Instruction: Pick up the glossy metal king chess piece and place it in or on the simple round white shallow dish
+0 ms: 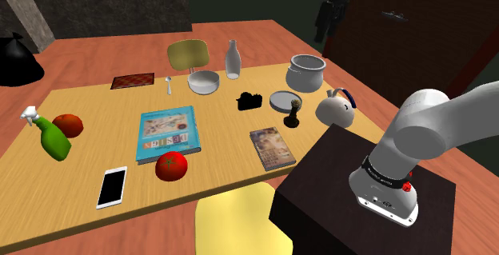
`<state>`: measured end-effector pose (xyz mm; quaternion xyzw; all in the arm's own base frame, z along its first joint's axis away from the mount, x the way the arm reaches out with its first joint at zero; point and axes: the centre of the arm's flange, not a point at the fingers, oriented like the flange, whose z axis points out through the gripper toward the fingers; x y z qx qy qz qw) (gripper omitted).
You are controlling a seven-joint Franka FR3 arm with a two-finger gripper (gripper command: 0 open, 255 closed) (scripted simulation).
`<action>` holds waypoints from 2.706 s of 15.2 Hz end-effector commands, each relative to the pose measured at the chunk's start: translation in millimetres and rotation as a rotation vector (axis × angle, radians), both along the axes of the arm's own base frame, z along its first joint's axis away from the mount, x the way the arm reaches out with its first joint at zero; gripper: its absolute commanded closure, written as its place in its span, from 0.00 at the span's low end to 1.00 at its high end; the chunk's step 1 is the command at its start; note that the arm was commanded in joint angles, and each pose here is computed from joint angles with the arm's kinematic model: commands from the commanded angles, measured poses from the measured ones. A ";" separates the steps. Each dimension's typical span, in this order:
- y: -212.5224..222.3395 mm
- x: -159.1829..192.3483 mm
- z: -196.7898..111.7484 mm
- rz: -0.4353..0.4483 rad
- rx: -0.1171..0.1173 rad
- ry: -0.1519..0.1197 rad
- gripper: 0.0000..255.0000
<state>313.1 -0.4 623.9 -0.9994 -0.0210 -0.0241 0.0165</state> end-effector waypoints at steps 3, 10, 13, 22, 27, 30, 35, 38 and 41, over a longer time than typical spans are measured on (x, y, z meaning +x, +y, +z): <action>-16.2 6.9 -21.8 0.012 0.015 0.004 0.00; -69.4 31.6 -100.0 0.053 0.068 0.018 0.00; -90.7 42.6 -134.5 0.071 0.091 0.024 0.00; -148.3 76.3 -241.1 0.124 0.160 0.042 0.00; -176.4 95.4 -302.1 0.154 0.198 0.052 0.00; -191.9 107.0 -339.4 0.172 0.220 0.058 0.00; -187.2 106.9 -361.7 0.173 0.221 0.058 0.00; -182.5 106.2 -379.9 0.173 0.221 0.058 0.00; -182.5 106.2 -379.9 0.173 0.221 0.058 0.00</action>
